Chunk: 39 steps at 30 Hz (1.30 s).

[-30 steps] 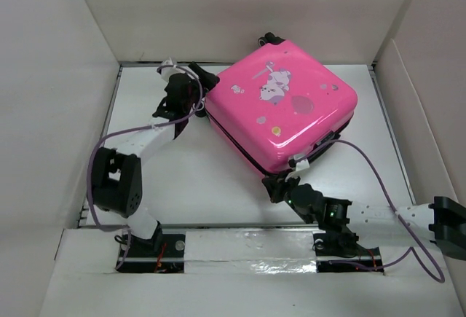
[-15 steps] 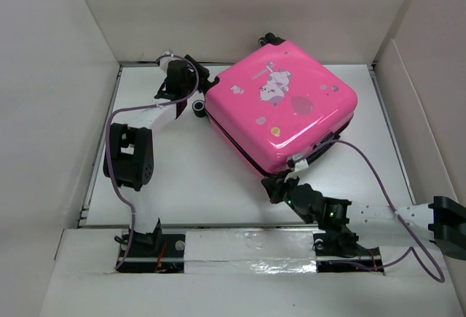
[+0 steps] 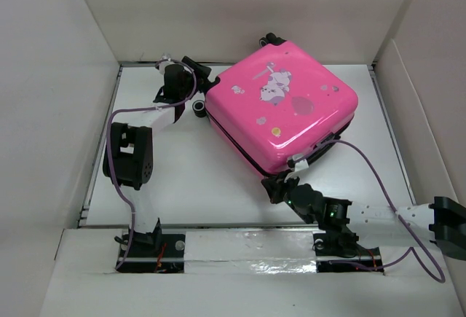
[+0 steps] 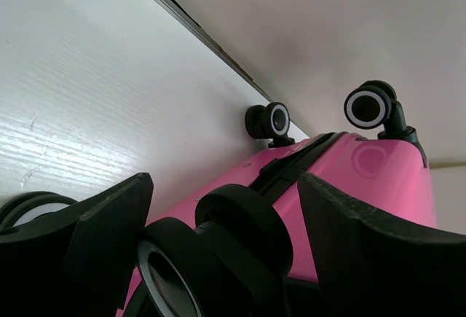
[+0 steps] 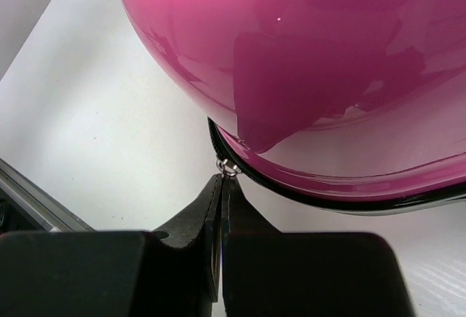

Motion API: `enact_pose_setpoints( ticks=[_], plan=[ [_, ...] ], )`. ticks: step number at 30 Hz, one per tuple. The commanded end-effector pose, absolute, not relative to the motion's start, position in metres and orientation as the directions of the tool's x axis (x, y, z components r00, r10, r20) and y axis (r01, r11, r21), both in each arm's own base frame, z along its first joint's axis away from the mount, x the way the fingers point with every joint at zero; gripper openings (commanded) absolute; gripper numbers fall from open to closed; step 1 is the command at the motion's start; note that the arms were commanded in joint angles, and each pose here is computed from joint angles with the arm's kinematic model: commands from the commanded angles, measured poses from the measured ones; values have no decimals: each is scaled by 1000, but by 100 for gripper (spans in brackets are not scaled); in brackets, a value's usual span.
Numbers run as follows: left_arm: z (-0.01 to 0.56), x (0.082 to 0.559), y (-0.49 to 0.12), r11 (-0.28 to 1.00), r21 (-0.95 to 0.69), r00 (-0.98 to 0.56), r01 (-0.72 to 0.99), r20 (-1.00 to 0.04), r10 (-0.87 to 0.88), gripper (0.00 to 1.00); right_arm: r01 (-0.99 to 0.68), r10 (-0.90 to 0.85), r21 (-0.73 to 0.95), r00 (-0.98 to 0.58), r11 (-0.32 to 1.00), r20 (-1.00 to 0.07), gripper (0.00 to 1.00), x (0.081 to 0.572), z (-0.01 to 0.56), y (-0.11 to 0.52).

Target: Pack the luggage

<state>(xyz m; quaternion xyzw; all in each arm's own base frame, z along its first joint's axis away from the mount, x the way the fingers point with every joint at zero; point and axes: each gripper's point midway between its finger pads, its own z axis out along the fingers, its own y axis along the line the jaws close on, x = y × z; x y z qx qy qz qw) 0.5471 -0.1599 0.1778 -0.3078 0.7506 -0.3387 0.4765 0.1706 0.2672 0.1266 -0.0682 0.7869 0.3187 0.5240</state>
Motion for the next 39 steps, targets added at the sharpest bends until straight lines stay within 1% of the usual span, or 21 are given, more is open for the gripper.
enact_pose_setpoints(
  ticks=[1, 5, 6, 8, 9, 11, 12, 13, 19, 21, 22, 24, 25, 26, 28, 29, 31, 32, 33, 35, 39],
  plan=[
    [192, 526, -201, 548, -835, -439, -56, -472, -764, 80, -528, 257, 503, -471, 684, -844, 0, 151, 155, 295],
    [192, 528, -203, 528, -847, -439, -63, -451, -777, 80, -529, 255, 503, -472, 683, -844, 0, 150, 154, 295],
    [194, 530, -204, 516, -855, -433, -56, -445, -784, 71, -529, 257, 505, -473, 682, -843, 0, 150, 154, 295],
    [197, 532, -206, 497, -866, -428, -45, -433, -793, 60, -528, 259, 507, -473, 681, -842, 0, 150, 154, 294],
    [196, 534, -208, 485, -874, -434, -42, -421, -796, 44, -526, 263, 510, -474, 680, -840, 0, 150, 154, 294],
    [200, 534, -216, 439, -899, -454, -17, -384, -804, 24, -524, 271, 514, -471, 680, -839, 0, 150, 155, 293],
    [199, 533, -217, 428, -904, -453, -12, -377, -808, 6, -517, 278, 516, -469, 683, -838, 0, 153, 155, 291],
    [201, 533, -217, 419, -908, -448, -3, -373, -812, 0, -512, 282, 516, -467, 687, -838, 0, 155, 156, 289],
    [208, 510, -175, 415, -909, -325, 34, -403, -856, 0, -499, 308, 521, -448, 693, -839, 0, 165, 164, 268],
    [193, 492, -166, 447, -894, -312, 26, -432, -846, 0, -483, 314, 506, -425, 714, -849, 0, 176, 166, 256],
    [204, 484, -160, 453, -890, -280, 44, -447, -850, 0, -488, 310, 501, -421, 715, -852, 0, 177, 170, 250],
    [183, 460, -151, 471, -882, -273, 18, -458, -846, 0, -465, 311, 474, -385, 748, -869, 0, 192, 175, 234],
    [194, 450, -146, 472, -881, -246, 46, -468, -849, 0, -471, 290, 458, -387, 754, -875, 0, 193, 174, 229],
    [173, 434, -141, 483, -876, -253, 18, -471, -845, 0, -472, 308, 458, -362, 753, -880, 0, 198, 187, 224],
    [176, 411, -144, 492, -869, -254, 50, -487, -836, 0, -458, 294, 427, -334, 780, -895, 0, 211, 192, 208],
    [157, 394, -146, 512, -859, -278, 28, -499, -821, 0, -461, 305, 425, -313, 779, -899, 0, 215, 202, 204],
    [162, 372, -154, 524, -850, -291, 63, -517, -805, 0, -460, 295, 401, -285, 792, -912, 0, 227, 209, 193],
    [144, 356, -153, 541, -840, -321, 42, -524, -789, 0, -456, 286, 393, -286, 799, -914, 0, 232, 208, 191],
    [154, 344, -157, 535, -841, -316, 80, -531, -786, 0, -460, 278, 379, -274, 803, -921, 0, 237, 213, 189],
    [136, 321, -162, 578, -814, -356, 60, -558, -749, 0, -489, 273, 375, -268, 788, -924, 0, 244, 216, 191],
    [132, 282, -173, 615, -782, -395, 98, -598, -698, 0, -515, 242, 370, -300, 773, -923, 0, 257, 203, 208]
  ],
)
